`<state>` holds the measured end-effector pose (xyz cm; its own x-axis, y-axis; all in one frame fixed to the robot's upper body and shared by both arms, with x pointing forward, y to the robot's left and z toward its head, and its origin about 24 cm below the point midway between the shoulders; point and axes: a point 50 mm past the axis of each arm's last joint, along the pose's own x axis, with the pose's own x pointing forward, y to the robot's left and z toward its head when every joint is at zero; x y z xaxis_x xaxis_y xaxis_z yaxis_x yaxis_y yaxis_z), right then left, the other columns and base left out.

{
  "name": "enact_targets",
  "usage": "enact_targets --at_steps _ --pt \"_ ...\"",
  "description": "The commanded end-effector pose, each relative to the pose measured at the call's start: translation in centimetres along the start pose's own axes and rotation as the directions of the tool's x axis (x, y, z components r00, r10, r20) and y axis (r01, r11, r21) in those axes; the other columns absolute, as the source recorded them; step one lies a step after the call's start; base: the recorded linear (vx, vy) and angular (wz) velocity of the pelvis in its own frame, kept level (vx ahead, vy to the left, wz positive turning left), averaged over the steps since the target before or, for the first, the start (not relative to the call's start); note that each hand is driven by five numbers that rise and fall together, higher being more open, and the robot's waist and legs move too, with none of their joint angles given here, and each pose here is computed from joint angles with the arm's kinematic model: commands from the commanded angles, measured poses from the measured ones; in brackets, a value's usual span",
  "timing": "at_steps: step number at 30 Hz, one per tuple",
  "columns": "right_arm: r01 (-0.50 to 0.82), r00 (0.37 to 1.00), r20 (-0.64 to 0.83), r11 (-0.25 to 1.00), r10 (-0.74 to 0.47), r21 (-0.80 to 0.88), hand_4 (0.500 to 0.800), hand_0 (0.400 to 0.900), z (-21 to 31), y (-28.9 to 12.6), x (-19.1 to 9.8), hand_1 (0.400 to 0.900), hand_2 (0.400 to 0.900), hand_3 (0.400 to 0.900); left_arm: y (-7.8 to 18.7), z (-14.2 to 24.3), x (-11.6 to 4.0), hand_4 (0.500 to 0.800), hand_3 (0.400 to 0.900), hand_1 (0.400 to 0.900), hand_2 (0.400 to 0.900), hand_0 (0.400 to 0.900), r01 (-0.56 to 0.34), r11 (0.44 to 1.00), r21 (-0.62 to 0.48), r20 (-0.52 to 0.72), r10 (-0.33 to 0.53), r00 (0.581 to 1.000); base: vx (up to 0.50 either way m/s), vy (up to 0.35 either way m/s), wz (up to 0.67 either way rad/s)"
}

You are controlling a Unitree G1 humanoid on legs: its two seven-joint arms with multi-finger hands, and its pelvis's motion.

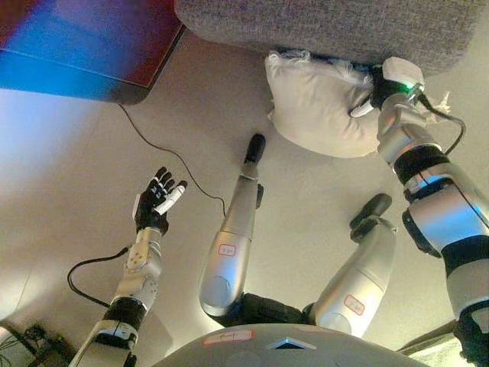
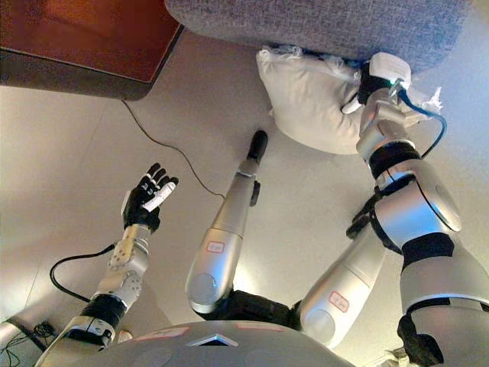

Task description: Pick up the pillow and put it on the sofa.

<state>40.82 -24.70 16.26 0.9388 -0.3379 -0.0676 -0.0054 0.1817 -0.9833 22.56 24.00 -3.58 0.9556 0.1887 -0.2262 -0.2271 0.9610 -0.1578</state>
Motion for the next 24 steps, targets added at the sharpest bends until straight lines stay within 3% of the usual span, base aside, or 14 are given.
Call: enact_targets --at_steps 1,13,14,15,16,24 --pt "0.138 0.989 0.053 0.990 -0.138 0.005 0.800 0.900 0.8 -6.4 0.3 0.900 0.900 0.900 3.8 2.4 -1.0 0.800 0.900 0.900 0.900 0.900 -0.093 0.996 -0.013 0.121 0.094 0.988 -0.055 0.040 0.07" --pt "-0.011 0.998 0.064 0.996 0.005 0.089 0.800 0.900 0.9 -7.9 0.4 0.900 0.900 0.900 4.7 4.4 -1.4 0.800 0.900 0.900 0.900 0.900 -0.071 0.997 -0.041 0.200 0.078 0.977 -0.037 0.005 0.09" --pt "-0.033 0.997 0.076 0.993 0.025 0.109 0.781 0.869 1.0 -7.8 0.4 0.869 0.869 0.869 4.6 4.6 -1.4 0.800 0.900 0.900 0.900 0.900 -0.070 0.997 -0.044 0.205 0.077 0.976 -0.053 -0.019 0.12" --pt "-0.039 0.996 0.087 0.992 0.028 0.122 0.654 0.657 1.1 -7.9 0.4 0.657 0.657 0.657 4.7 4.8 -1.3 0.800 0.900 0.900 0.900 0.900 -0.068 0.997 -0.046 0.211 0.076 0.975 -0.045 -0.026 0.11" --pt "-0.051 0.994 0.102 0.988 0.037 0.145 0.500 0.400 1.2 -8.0 0.4 0.400 0.400 0.400 4.8 5.0 -1.3 0.800 0.900 0.900 0.900 0.900 -0.066 0.997 -0.048 0.217 0.075 0.973 -0.043 -0.032 0.11" --pt "0.018 0.982 0.181 0.976 -0.058 0.218 0.500 0.400 1.7 -9.1 0.2 0.400 0.400 0.400 5.2 5.4 -1.6 0.800 0.900 0.900 0.900 0.900 -0.064 0.997 -0.048 0.247 0.074 0.966 -0.015 -0.018 0.03"
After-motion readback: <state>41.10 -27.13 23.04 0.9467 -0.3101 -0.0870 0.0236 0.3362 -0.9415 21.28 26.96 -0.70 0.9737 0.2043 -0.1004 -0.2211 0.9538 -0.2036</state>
